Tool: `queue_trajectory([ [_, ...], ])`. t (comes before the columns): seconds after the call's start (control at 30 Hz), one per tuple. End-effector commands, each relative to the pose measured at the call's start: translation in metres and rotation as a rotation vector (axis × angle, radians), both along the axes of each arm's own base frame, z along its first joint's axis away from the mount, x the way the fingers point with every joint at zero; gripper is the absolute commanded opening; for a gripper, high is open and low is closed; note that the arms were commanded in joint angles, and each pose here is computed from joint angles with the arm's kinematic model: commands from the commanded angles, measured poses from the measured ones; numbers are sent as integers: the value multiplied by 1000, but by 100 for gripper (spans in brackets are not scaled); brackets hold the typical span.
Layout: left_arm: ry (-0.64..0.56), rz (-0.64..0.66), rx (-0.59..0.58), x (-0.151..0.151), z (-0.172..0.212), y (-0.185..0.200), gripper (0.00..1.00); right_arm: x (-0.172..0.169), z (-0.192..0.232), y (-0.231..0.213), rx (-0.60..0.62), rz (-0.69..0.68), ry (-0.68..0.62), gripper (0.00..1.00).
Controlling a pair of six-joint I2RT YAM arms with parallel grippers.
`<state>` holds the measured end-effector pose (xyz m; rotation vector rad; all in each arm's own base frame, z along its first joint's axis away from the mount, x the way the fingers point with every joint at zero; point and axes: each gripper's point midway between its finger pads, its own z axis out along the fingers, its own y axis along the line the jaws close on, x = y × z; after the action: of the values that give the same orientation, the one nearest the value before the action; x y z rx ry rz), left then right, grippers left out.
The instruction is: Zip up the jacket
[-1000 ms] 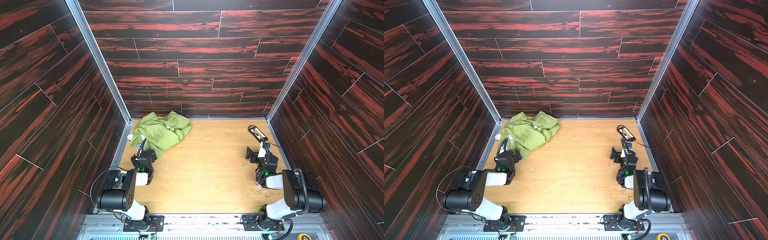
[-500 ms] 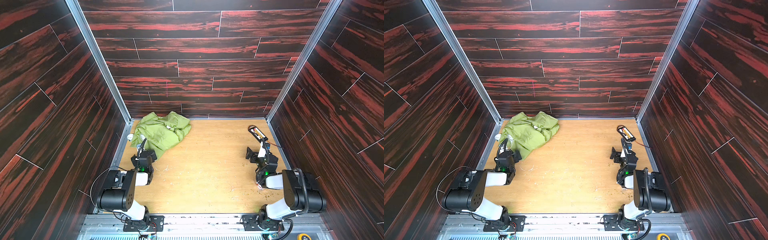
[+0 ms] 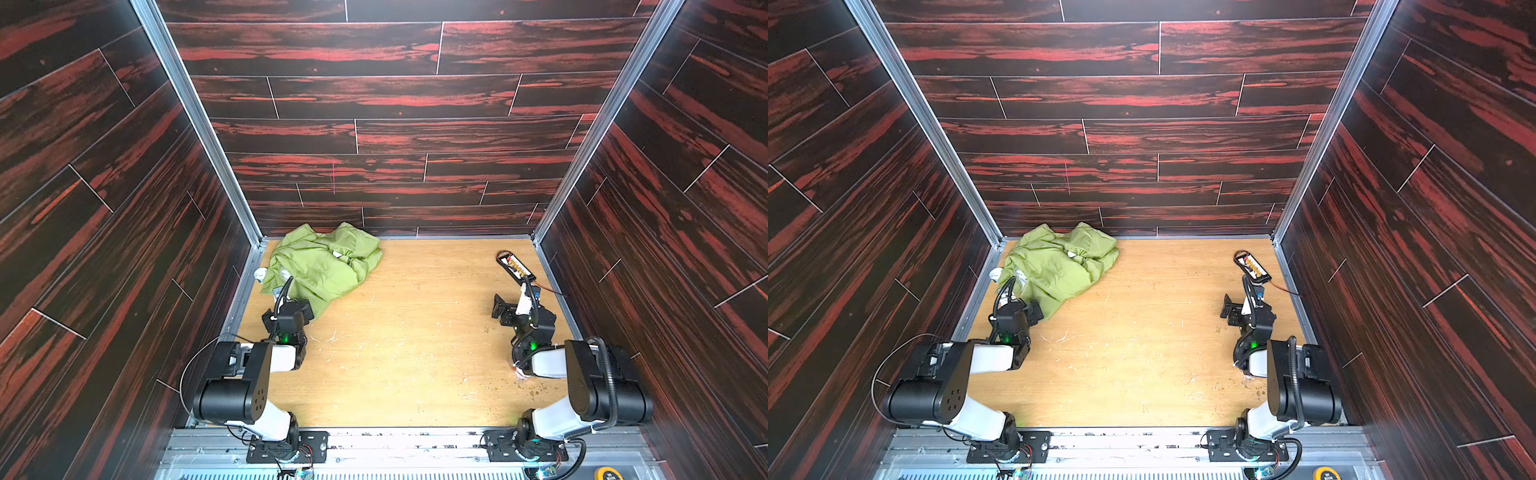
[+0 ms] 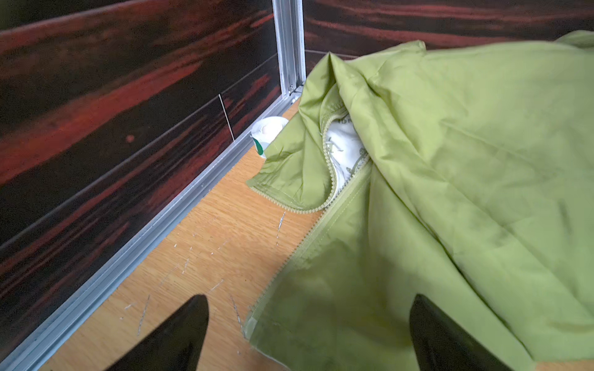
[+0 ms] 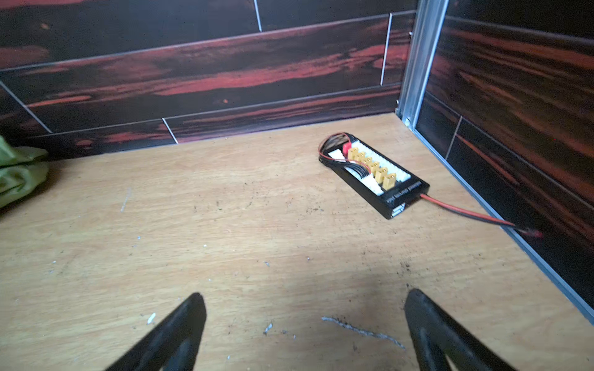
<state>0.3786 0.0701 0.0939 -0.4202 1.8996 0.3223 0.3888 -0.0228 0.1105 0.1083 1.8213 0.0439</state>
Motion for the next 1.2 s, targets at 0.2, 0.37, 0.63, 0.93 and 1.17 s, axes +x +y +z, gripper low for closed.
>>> queue_trajectory([
  [0.2, 3, 4, -91, -3, 107, -4, 100, -8, 83, -34, 153, -251, 63, 99],
  [0.37, -77, 57, -265, -12, 146, -7, 100, -4, 117, -6, 347, -126, 177, 99],
  [0.63, -47, 52, -483, 4, 162, -25, 100, 12, 108, 5, 556, -144, 399, 99],
  [0.93, 166, 83, -682, 57, 140, -29, 83, 18, 114, 37, 818, 62, 533, 69],
  [1.17, 261, 179, -731, 92, 109, -3, 79, 14, 123, 70, 779, 165, 600, 66],
])
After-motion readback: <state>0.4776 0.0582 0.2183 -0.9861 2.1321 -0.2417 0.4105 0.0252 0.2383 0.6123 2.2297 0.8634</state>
